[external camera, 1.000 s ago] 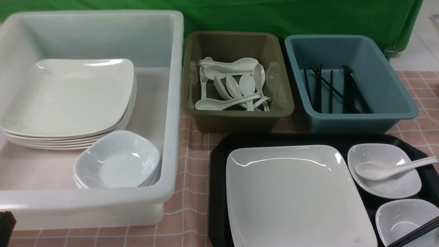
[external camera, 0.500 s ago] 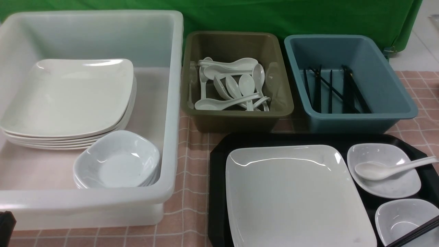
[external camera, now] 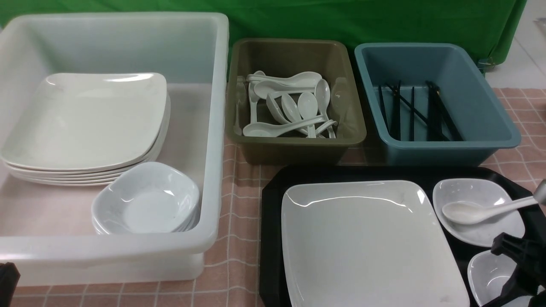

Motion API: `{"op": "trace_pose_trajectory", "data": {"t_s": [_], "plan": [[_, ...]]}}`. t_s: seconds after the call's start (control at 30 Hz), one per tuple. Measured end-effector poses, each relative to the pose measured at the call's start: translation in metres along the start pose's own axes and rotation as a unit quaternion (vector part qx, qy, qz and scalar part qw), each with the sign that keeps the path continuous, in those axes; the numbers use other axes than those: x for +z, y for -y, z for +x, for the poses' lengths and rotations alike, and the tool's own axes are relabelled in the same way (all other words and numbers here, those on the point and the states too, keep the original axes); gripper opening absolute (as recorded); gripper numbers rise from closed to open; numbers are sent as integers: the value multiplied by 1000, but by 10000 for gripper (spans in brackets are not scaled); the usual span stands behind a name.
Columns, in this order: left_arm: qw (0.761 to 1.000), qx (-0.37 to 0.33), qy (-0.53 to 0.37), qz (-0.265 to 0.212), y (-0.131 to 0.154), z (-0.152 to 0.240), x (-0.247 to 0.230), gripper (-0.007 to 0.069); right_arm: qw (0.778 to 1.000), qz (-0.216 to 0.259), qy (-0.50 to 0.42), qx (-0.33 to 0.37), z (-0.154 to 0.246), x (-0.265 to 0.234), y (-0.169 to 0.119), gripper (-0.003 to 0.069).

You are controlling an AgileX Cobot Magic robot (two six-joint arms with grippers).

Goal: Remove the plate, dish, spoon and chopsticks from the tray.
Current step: Use the right arm to grab a pair of chopsticks from the plate

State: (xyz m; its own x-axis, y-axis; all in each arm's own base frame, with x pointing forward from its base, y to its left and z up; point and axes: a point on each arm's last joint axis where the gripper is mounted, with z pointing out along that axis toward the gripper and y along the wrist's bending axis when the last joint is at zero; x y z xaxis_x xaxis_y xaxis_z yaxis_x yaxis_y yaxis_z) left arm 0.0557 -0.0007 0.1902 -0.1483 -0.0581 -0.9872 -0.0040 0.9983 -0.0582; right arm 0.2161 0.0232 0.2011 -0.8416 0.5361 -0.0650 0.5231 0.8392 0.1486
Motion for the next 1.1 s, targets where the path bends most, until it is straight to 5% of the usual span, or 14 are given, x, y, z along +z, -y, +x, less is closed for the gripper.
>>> {"op": "trace_pose_trajectory", "data": {"t_s": [0.37,0.63,0.77,0.97,1.1], "plan": [[1000,0,0,0,0,0,0,4,990,51,29,126,-17,24,2,437],[1000,0,0,0,0,0,0,4,983,25,62,168,-28,34,-3,437],[1000,0,0,0,0,0,0,4,983,34,54,170,-28,40,-3,388],[1000,0,0,0,0,0,0,4,983,43,47,171,-27,41,-1,148],[1000,0,0,0,0,0,0,4,983,57,36,172,-22,35,2,150]]}}
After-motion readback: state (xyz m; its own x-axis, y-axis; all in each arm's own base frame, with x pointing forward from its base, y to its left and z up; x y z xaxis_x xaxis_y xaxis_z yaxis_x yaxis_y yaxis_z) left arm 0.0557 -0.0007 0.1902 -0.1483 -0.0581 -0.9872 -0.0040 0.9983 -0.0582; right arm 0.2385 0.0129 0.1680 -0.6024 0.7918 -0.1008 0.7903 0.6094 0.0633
